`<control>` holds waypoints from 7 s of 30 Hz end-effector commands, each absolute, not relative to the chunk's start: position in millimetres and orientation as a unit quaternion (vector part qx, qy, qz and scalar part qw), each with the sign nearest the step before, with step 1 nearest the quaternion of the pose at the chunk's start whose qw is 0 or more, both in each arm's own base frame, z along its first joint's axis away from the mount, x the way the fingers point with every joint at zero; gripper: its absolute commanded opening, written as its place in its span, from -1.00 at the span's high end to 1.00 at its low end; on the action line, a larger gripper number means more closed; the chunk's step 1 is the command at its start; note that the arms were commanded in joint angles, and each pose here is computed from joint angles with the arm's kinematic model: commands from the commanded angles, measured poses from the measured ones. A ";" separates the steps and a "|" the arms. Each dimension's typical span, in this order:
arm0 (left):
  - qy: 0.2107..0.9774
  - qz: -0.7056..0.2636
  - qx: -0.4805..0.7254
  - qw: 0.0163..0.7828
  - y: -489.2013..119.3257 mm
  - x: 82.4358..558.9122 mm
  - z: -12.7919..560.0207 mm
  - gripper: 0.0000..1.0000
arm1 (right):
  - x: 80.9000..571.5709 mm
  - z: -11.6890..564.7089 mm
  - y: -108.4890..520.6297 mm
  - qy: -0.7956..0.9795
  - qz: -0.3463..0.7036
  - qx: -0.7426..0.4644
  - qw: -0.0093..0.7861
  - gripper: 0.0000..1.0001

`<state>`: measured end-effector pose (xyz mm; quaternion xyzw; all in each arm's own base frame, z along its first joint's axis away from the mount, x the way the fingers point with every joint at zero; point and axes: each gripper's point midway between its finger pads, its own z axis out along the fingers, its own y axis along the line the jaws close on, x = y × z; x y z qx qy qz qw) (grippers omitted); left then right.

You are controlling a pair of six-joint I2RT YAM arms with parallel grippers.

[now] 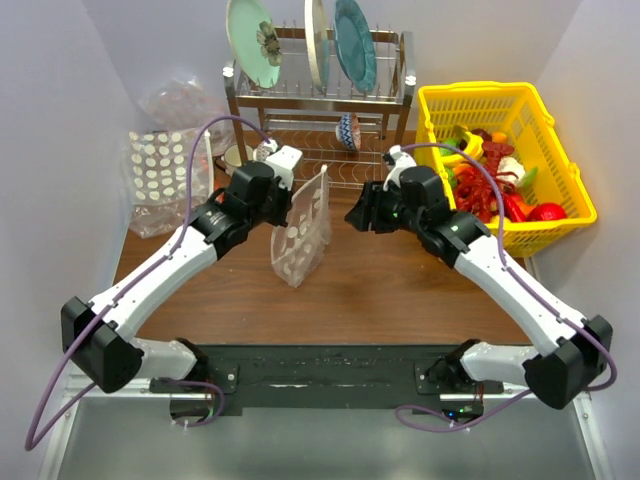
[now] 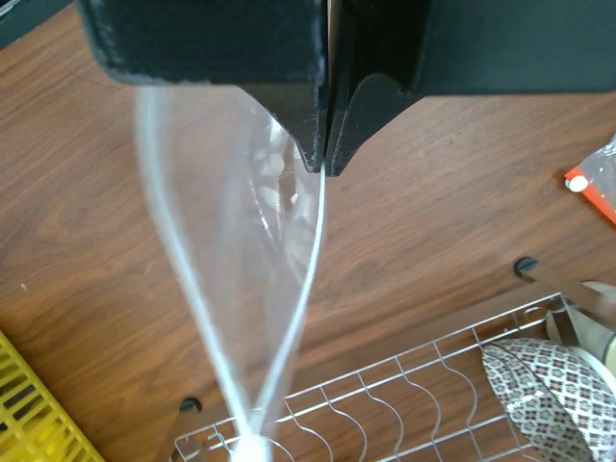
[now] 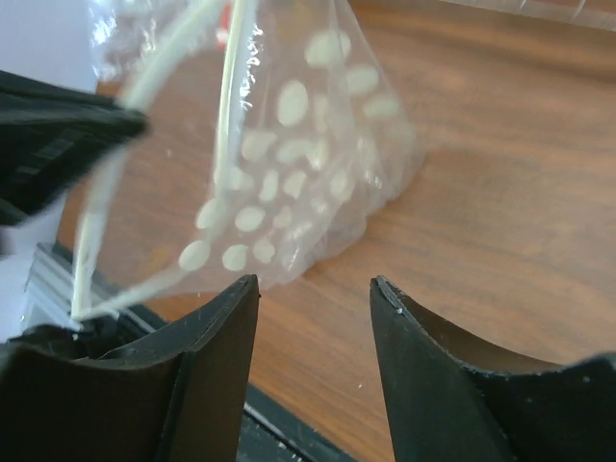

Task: Place the food in the zip-top bag and seal the zipper
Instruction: Open the zipper of the food storage bag at the center of the board, then adjust the fake lobster in the bin, then adjust the fake fruit in the bin.

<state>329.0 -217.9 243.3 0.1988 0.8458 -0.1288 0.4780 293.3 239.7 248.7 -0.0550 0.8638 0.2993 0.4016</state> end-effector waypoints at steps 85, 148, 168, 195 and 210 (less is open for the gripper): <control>0.808 -0.175 0.235 0.512 -242.8 326.9 232.9 1.00 | 488.6 227.8 -81.4 0.833 0.006 0.304 0.463 0.36; 0.804 -0.167 0.235 0.521 -236.4 324.5 238.6 1.00 | 436.3 299.6 -115.6 0.769 0.013 0.336 0.544 0.45; 0.805 -0.164 0.235 0.520 -236.1 325.0 236.7 1.00 | 429.6 334.2 -92.1 0.759 0.069 0.305 0.571 0.92; 0.807 -0.162 0.236 0.516 -236.2 326.3 233.2 1.00 | 421.7 323.6 -86.9 0.774 0.071 0.296 0.556 0.07; 0.809 -0.160 0.237 0.513 -236.2 326.4 230.8 1.00 | 419.8 324.0 -85.7 0.767 0.077 0.301 0.562 -0.28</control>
